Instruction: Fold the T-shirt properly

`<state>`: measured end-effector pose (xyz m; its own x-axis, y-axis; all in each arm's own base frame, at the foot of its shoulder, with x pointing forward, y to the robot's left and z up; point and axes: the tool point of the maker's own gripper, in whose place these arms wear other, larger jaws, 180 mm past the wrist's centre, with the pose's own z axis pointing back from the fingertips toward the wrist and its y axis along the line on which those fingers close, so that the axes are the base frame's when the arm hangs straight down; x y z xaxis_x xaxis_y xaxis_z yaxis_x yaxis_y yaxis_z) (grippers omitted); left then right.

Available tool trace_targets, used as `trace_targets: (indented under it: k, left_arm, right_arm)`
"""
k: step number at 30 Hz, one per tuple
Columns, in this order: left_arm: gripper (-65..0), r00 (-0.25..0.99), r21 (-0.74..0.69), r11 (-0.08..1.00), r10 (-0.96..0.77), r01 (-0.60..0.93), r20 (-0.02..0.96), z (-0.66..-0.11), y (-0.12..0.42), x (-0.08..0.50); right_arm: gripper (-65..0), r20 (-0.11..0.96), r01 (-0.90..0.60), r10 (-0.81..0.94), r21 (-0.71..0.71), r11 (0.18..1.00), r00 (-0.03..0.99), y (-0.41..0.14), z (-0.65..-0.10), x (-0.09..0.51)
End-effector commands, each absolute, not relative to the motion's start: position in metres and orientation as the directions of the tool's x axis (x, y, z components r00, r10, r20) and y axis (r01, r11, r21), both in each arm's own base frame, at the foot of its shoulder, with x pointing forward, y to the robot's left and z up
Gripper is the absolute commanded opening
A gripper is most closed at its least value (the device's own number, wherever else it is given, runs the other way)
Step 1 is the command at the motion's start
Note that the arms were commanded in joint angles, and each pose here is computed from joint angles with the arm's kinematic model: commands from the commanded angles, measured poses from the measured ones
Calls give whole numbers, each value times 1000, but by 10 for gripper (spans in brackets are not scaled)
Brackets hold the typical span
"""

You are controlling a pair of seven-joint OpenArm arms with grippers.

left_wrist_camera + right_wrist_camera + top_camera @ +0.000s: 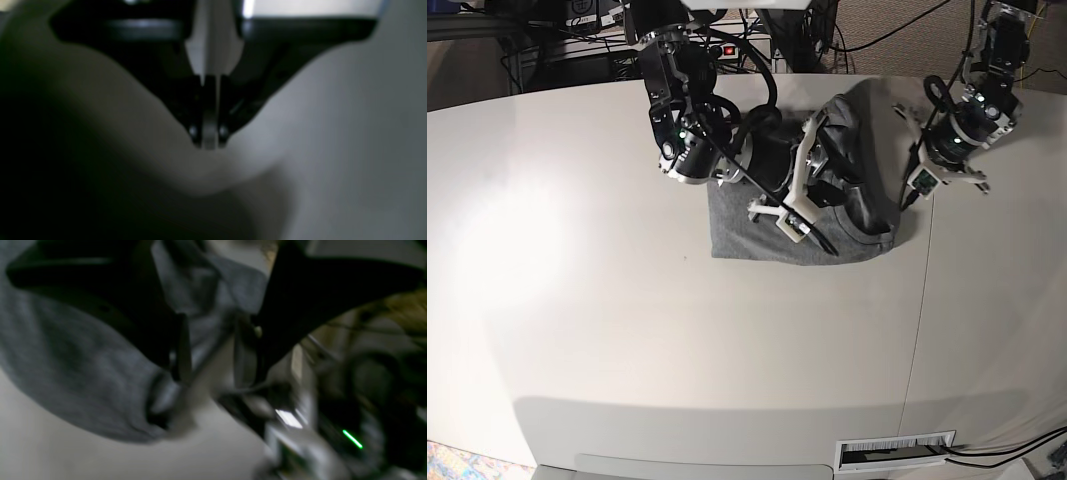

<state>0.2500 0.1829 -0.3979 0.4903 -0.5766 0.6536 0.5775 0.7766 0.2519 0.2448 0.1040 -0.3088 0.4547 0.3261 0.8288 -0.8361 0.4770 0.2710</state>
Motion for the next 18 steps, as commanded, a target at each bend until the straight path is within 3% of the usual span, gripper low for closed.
trace_targets:
  k: [1,6,10,14,18]
  left_arm:
    - [-650,442,287,772,-580,568,684,-380,183,261]
    - [-650,449,319,764,-605,561,658,-362,188,263]
    - [-650,451,181,786,-508,591,734,-339,154,253]
    - [-650,432,38,769,-399,638,809,-308,114,236]
    - [-650,435,-74,710,-342,700,833,-296,87,207]
  right_arm:
    - [-430,860,-853,308,235,466,405,107,-291,252]
    - [-560,837,-840,426,72,538,345,88,-296,272]
    - [-650,804,-804,514,-77,590,300,69,-298,293]
    - [-650,789,-738,568,-235,632,235,48,-288,322]
    - [-650,819,-622,508,-257,740,266,11,-272,353]
